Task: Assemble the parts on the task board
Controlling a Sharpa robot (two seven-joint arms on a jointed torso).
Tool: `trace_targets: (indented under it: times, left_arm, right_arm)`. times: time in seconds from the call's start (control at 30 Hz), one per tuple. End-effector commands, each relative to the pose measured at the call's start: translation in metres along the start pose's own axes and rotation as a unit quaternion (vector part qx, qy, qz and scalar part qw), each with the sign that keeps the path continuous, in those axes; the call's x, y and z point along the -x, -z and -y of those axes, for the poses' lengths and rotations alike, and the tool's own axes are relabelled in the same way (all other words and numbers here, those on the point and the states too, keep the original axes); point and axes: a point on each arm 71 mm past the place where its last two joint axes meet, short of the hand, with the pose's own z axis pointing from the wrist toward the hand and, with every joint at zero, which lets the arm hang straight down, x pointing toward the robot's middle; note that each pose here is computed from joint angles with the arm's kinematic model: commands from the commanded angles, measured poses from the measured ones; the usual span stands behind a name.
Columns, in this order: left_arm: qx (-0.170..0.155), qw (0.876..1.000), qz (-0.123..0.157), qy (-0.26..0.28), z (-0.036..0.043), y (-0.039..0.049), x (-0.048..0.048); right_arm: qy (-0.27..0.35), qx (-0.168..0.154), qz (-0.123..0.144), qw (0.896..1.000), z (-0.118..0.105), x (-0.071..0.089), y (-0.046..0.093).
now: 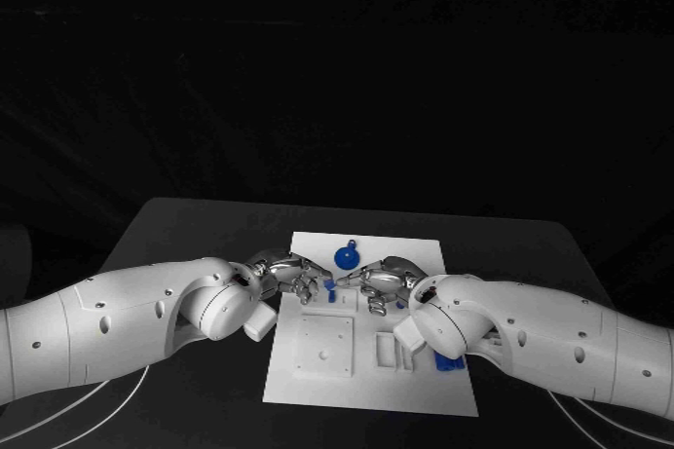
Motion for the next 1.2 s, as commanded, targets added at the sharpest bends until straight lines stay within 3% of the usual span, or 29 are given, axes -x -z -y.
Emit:
trace_targets:
  times: [0.03, 1.2]
  left_arm:
    - [-0.009, 1.0, -0.002, 0.005, 0.0026, -0.0004, -0.0022]
    - [-0.011, 1.0, -0.011, 0.007, 0.0047, -0.001, -0.008]
  right_arm:
    - [-0.01, 0.011, -0.015, 1.0, -0.002, -0.003, -0.001]
    - [-0.006, 0.008, -0.045, 0.999, -0.003, -0.013, -0.003]
